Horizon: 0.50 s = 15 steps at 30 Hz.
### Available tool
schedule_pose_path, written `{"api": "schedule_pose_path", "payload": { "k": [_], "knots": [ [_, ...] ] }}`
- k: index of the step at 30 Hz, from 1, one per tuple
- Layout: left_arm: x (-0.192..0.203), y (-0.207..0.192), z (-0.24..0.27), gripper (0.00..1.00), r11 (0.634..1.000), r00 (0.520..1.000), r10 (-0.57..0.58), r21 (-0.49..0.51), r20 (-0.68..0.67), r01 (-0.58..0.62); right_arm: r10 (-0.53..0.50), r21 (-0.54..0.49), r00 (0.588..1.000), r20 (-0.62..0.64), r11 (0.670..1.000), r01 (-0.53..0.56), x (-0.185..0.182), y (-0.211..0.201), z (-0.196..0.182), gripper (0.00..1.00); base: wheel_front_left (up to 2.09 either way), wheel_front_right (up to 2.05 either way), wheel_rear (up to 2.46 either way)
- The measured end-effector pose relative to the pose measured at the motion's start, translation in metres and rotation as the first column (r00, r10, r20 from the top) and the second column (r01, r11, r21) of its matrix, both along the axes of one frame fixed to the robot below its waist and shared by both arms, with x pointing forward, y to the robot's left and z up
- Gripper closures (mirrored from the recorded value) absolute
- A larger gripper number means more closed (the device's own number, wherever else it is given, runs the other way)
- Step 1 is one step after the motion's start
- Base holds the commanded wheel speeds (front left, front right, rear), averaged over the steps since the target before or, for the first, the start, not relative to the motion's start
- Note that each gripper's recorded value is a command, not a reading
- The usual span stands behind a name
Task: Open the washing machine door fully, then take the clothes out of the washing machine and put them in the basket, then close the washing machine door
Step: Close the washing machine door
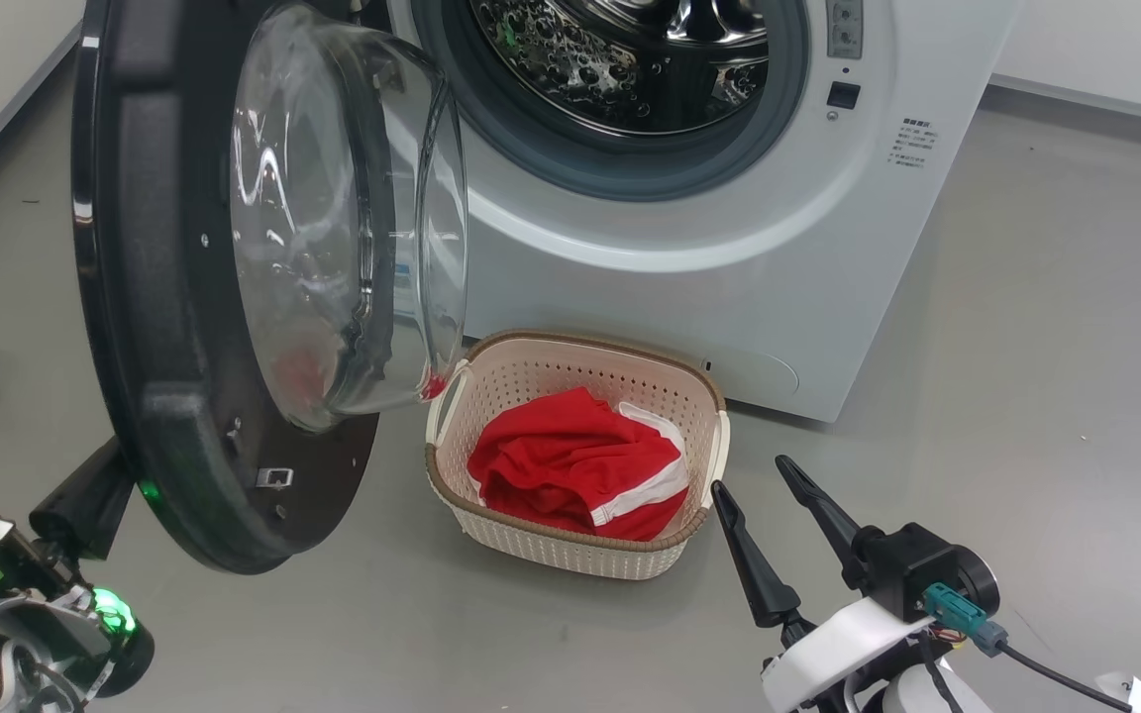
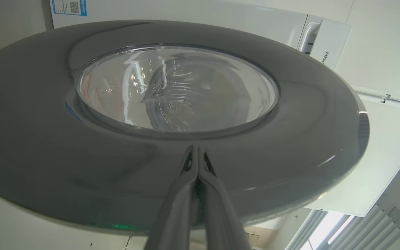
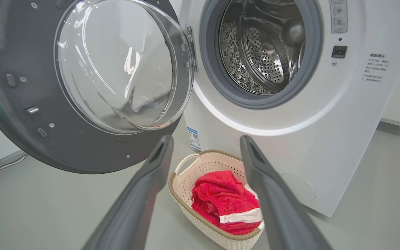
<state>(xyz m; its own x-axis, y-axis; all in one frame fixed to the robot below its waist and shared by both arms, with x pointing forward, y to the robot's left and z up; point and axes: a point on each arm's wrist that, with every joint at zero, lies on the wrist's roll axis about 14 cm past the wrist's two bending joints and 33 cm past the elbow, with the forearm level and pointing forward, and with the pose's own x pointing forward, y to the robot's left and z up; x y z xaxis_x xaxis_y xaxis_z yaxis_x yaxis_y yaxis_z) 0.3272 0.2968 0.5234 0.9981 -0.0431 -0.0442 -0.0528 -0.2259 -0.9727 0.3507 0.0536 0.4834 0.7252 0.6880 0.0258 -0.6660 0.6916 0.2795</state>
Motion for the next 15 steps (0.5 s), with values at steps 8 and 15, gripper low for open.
{"api": "schedule_pose_path", "payload": {
  "k": [8,15],
  "knots": [
    [0.007,-0.023,0.012,1.00,0.994,0.994,-0.105,0.012,0.043,0.104,-0.018,0.000,1.000,0.004,1.000,0.018,0.002,-0.005,0.001,0.00,0.00,0.00,0.00],
    [0.008,-0.037,0.013,1.00,0.988,0.987,-0.150,-0.012,0.066,0.151,-0.038,-0.005,0.999,0.006,0.999,0.038,0.003,-0.011,0.001,0.00,0.00,0.00,0.00]
  ]
}}
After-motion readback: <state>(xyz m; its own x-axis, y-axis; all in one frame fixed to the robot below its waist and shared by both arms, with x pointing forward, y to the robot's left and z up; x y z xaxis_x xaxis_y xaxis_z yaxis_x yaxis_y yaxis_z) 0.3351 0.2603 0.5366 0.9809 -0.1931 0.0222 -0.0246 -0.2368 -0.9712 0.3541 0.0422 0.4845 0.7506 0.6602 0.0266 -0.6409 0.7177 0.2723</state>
